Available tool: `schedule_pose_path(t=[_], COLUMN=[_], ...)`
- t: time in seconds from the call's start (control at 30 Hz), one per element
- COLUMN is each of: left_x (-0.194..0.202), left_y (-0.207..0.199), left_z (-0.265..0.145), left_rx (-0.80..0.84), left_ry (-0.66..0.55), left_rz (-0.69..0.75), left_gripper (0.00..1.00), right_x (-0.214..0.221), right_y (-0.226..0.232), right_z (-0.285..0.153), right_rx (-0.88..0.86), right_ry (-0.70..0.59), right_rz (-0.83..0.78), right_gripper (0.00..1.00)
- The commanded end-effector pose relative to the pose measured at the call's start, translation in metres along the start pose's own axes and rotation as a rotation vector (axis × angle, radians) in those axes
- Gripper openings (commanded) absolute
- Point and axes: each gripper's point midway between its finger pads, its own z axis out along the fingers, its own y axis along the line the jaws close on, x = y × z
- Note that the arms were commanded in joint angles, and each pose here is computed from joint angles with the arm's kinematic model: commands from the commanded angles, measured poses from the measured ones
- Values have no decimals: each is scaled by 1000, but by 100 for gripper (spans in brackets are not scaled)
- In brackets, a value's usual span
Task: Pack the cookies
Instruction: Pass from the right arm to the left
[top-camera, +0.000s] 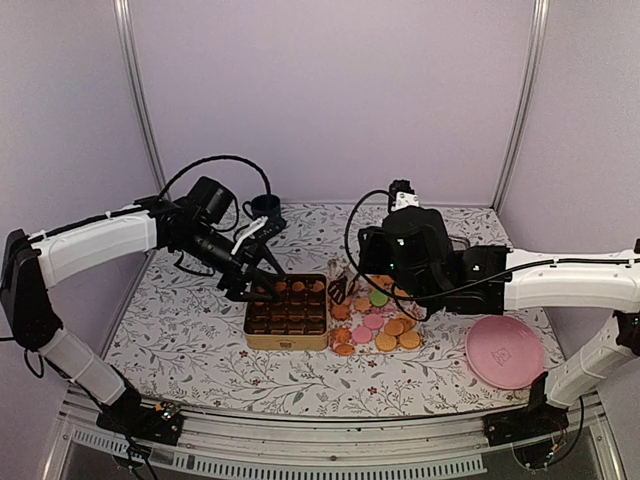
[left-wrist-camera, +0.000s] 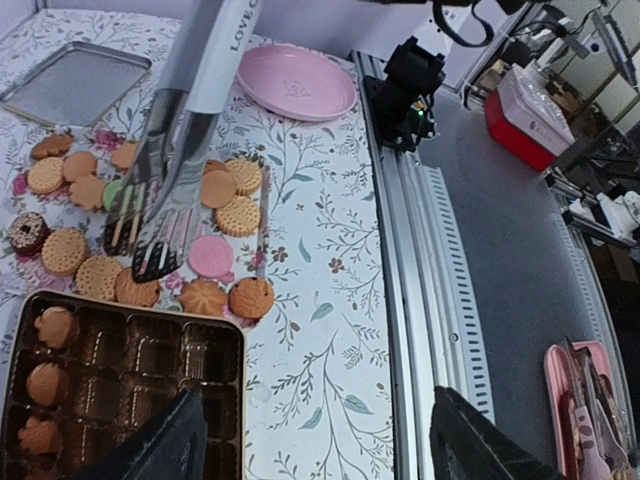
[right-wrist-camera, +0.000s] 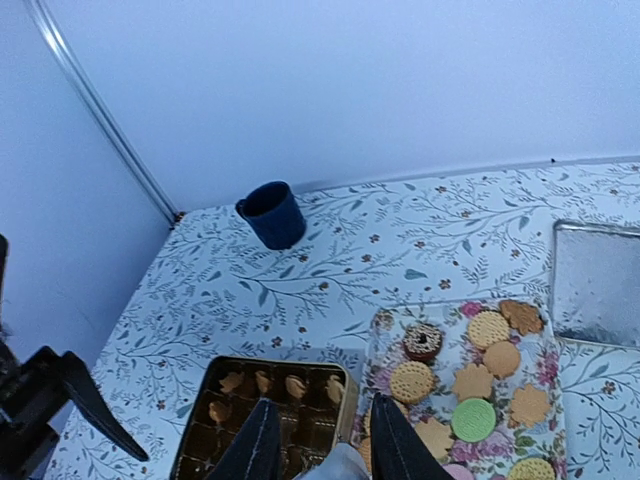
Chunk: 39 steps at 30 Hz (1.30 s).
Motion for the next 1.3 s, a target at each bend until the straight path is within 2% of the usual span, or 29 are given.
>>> schedule_pose_path(t=[0.0, 0.17, 0.33, 0.67, 0.77, 0.9, 1.0, 1.13, 1.27], left_x=[-15, -23, -23, -5, -11, -16, -14, -9, -1], left_y=[-7, -5, -12, 6, 2, -6, -6, -1, 5], left_z=[16, 21, 18, 23, 14, 2, -7, -7, 2], left_rx=[111, 143, 159, 81, 69, 28, -23, -59, -36], left_ry=[-33, -49, -52, 9, 8, 30, 56, 66, 76], left_rz=[25, 45, 86, 70, 105, 177, 217, 226, 185], left_gripper=[78, 79, 77, 61, 64, 76, 81, 82, 78], right_x=[-43, -48, -51, -49, -45, -36, -32, -31, -33], right_y=[49, 74, 88, 108, 105, 98, 96, 104, 112], right_z=[-17, -30, -35, -42, -40, -36, -36, -36, -36], right_rx=[-254, -415, -484, -586, -572, -541, -542, -572, -596], right_ry=[-99, -100, -94, -82, -69, -47, -40, -32, -32], right_rz=[43, 36, 17, -14, -26, -44, -44, -44, -44], right_gripper=[29, 29, 29, 28, 28, 28, 28, 28, 29])
